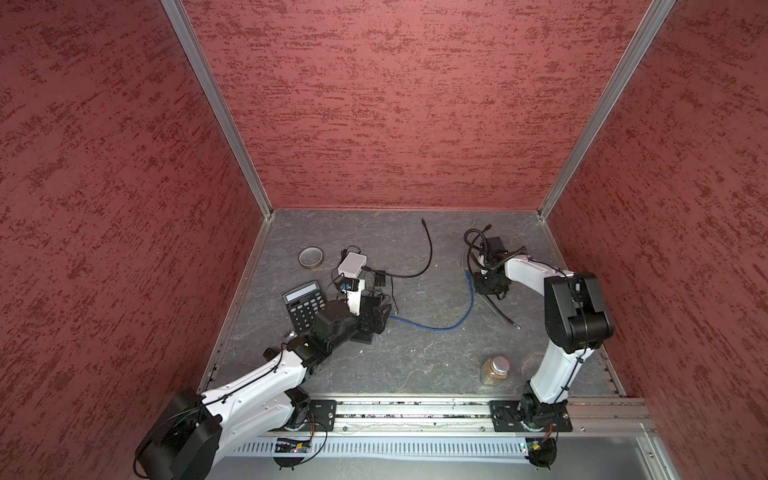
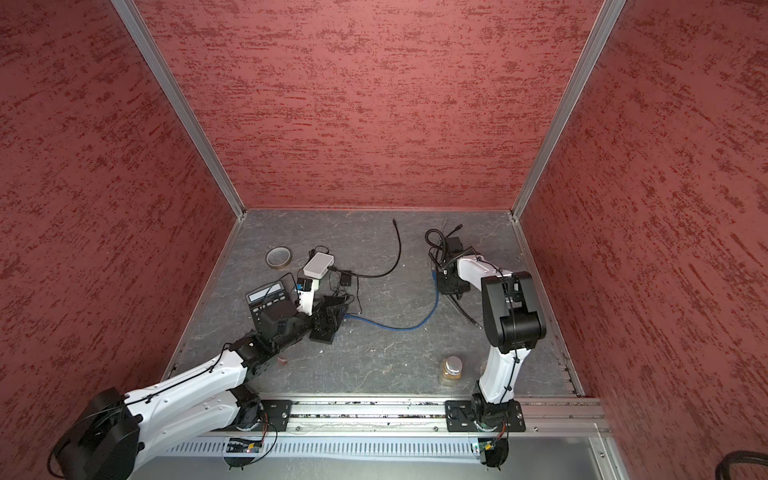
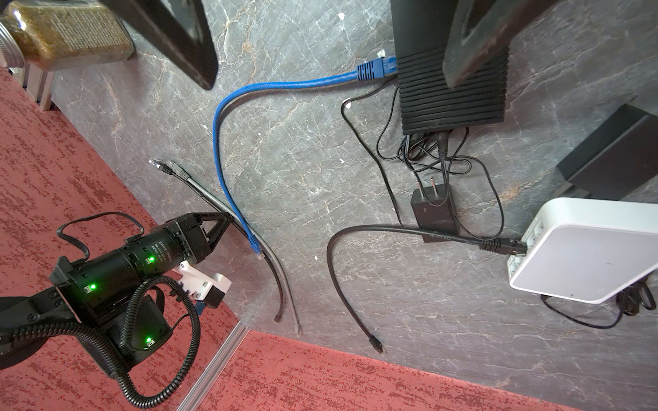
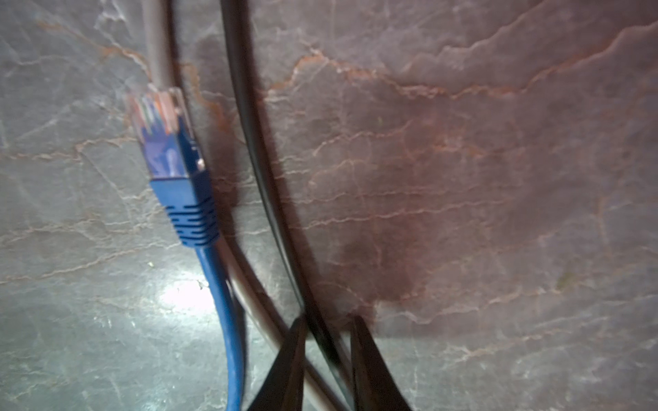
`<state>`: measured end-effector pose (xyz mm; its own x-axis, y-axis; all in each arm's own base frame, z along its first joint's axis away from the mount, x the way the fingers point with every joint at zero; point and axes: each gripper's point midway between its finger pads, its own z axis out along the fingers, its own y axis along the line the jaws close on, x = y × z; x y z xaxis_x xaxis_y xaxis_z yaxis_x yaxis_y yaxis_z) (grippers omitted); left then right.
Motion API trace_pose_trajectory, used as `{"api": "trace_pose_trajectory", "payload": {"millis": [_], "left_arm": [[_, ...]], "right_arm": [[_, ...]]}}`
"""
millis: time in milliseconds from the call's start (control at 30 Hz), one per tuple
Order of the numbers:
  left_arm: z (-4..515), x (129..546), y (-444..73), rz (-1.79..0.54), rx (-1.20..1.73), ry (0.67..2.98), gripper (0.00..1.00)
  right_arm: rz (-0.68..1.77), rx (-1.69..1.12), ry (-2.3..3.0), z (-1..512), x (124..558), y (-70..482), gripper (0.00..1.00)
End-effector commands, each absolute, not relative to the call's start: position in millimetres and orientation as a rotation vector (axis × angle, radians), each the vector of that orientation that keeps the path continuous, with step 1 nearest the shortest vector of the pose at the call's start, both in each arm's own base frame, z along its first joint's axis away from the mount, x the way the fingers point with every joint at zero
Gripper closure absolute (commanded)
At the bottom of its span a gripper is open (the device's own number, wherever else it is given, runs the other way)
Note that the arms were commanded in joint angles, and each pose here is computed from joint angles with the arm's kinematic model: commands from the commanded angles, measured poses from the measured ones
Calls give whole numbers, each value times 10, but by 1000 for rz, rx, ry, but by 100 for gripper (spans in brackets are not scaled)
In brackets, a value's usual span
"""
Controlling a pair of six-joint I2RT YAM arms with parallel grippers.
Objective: Insert the plug into the switch port
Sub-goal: 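Close the right gripper on the black cable and lift it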
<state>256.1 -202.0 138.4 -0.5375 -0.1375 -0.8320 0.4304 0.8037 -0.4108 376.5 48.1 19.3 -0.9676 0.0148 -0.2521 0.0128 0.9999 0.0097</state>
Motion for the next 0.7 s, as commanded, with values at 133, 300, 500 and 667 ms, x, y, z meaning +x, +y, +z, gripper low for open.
{"api": "trace_pose_trajectory", "payload": {"millis": [133,300,500,667], "left_arm": [[1456,2544,-2065,-758,220,2003,1],[1440,2536,-2079,-762,221,2019,0],[1439,2522,-2110,-779,224,2016,0],[1460,2527,-2148,-791,229,2012,0]], "right_arm": [[-49,-2,2863,246,3783,395,95],[-59,-57,2809,463,3894,398,100],[-100,-86,2710,888,3970,347,100],[-51,-61,2629,1209,3997,389,100]]}}
